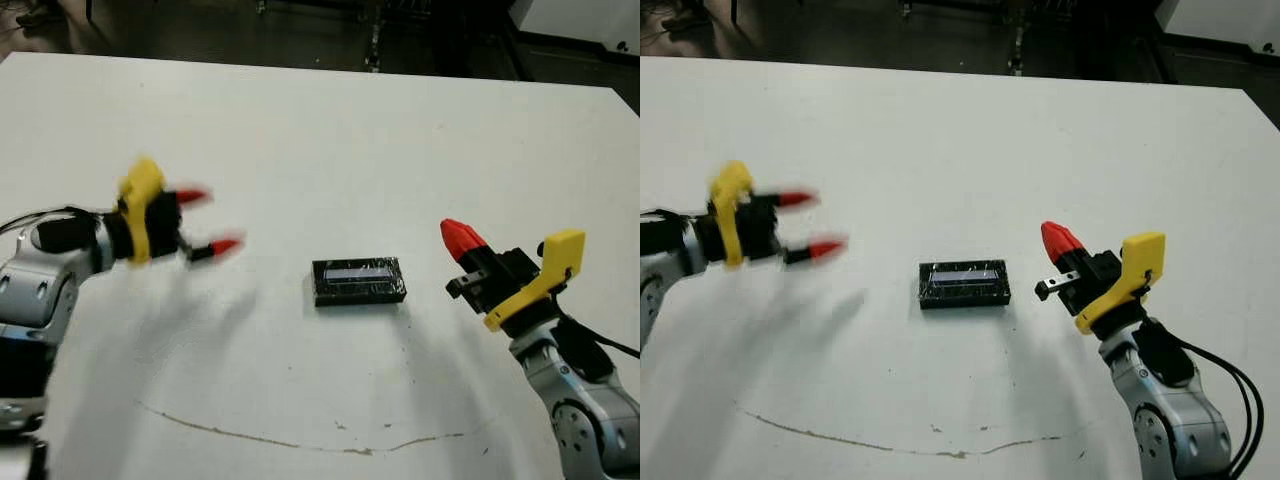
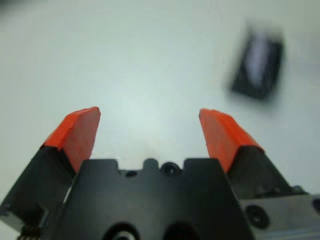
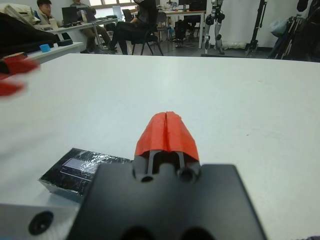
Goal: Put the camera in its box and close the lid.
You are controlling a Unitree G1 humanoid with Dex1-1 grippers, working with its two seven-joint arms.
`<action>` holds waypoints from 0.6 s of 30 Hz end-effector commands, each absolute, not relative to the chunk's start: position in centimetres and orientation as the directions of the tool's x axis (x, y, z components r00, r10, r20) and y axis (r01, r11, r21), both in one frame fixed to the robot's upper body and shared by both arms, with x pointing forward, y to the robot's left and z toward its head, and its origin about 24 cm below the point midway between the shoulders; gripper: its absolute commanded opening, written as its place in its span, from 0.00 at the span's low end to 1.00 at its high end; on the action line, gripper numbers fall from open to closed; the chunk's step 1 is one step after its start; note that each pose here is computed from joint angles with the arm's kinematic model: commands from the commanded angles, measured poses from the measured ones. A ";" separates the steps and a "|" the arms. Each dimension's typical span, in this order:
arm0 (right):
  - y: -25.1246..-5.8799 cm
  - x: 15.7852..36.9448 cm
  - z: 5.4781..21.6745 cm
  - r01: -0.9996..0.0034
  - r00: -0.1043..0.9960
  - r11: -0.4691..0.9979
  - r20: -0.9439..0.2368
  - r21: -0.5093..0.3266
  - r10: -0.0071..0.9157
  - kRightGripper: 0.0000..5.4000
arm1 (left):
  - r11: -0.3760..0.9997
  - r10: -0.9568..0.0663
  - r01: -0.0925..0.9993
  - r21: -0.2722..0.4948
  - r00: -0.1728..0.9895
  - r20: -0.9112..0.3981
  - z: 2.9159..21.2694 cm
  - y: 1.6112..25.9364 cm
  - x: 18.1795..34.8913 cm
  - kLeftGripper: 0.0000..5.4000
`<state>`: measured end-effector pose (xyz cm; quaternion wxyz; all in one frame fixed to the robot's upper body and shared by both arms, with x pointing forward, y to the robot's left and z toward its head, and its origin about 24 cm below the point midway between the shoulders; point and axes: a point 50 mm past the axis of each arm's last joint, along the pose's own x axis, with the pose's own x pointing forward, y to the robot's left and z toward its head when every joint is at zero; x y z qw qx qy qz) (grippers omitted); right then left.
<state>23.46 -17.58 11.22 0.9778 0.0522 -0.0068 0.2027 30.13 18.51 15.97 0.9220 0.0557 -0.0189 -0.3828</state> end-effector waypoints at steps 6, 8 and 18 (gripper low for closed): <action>-18.0 23.4 11.0 -0.367 0.930 0.926 0.029 0.092 0.366 0.00 | 0.664 -0.733 0.748 0.011 0.648 0.209 16.5 12.8 28.2 0.64; -18.2 23.5 11.0 -0.358 0.934 0.928 0.025 0.104 0.358 0.00 | 0.653 -0.739 0.757 -0.009 0.640 0.209 16.3 12.0 28.3 0.58; -19.7 24.0 12.1 -0.289 0.957 0.952 0.068 0.103 0.283 0.00 | 0.634 -0.770 0.765 -0.118 0.638 -0.003 11.8 8.8 28.2 0.33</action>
